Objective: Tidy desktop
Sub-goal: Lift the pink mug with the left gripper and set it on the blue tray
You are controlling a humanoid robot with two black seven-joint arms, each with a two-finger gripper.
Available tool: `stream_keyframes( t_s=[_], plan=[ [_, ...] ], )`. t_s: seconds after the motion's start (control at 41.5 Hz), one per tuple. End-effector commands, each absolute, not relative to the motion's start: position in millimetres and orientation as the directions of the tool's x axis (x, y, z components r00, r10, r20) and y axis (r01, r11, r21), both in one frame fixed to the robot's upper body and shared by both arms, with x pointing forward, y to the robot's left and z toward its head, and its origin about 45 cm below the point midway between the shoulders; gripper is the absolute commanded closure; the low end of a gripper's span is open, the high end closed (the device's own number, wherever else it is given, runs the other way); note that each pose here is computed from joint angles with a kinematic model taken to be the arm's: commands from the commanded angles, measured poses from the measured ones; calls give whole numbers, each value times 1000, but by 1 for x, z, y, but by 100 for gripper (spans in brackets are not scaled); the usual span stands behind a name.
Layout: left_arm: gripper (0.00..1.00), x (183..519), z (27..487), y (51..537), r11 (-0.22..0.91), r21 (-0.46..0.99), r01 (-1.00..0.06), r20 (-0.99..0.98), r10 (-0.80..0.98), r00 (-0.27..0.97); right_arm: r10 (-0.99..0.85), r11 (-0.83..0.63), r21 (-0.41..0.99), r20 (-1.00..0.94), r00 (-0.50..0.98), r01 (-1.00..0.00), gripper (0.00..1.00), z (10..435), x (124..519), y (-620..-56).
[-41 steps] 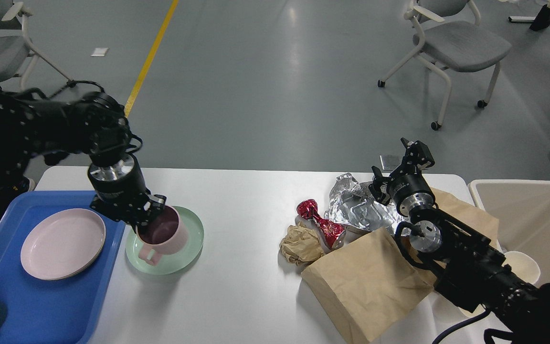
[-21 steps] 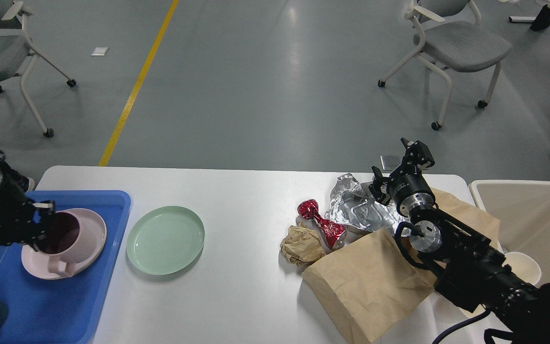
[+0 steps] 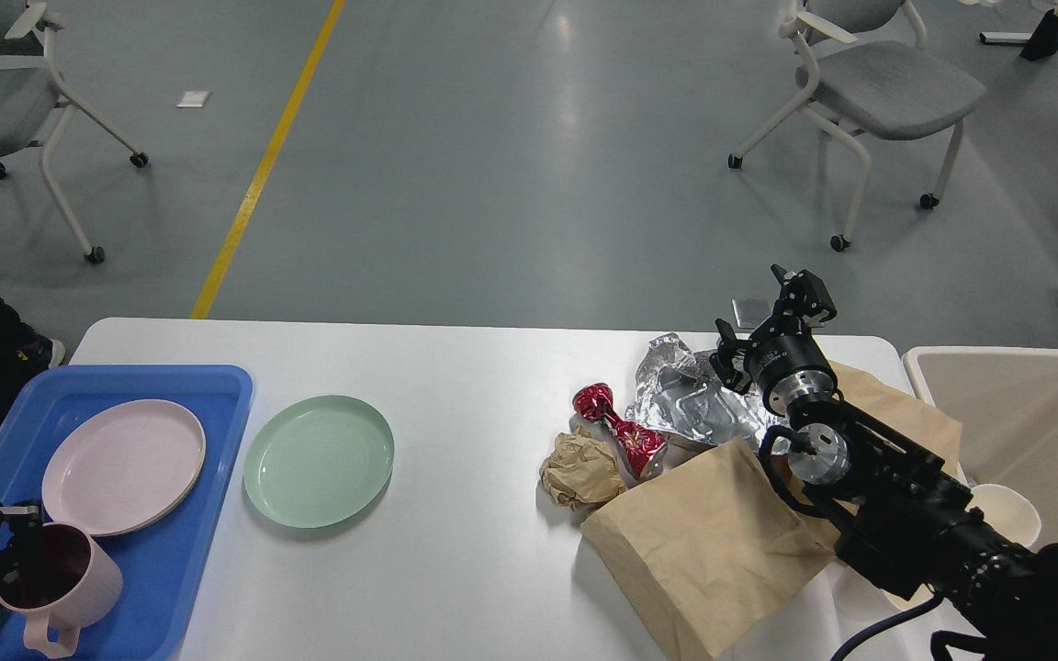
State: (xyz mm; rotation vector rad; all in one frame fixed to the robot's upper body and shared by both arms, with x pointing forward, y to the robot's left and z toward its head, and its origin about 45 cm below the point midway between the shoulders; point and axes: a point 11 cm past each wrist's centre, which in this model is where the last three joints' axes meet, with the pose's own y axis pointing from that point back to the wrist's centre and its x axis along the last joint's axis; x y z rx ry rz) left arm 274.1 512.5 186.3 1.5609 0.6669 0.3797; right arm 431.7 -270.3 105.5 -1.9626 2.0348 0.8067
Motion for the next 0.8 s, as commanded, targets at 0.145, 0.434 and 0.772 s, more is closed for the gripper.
stream_keyframes(
  t_s=[0.145,0.434,0.772],
  plan=[
    [100,274,183,515,0,983,185,-145,619,772,-860,-31,244,-501,-98,-969,0,105,431,-270],
    [93,285,180,505,-2,985,172,-137,594,792,-859,-31,242,-502,-98,-970,0,106,432,-270],
    [50,288,178,499,5,985,171,-142,583,800,-859,-31,242,-502,-98,-970,0,106,432,-270]
  ],
)
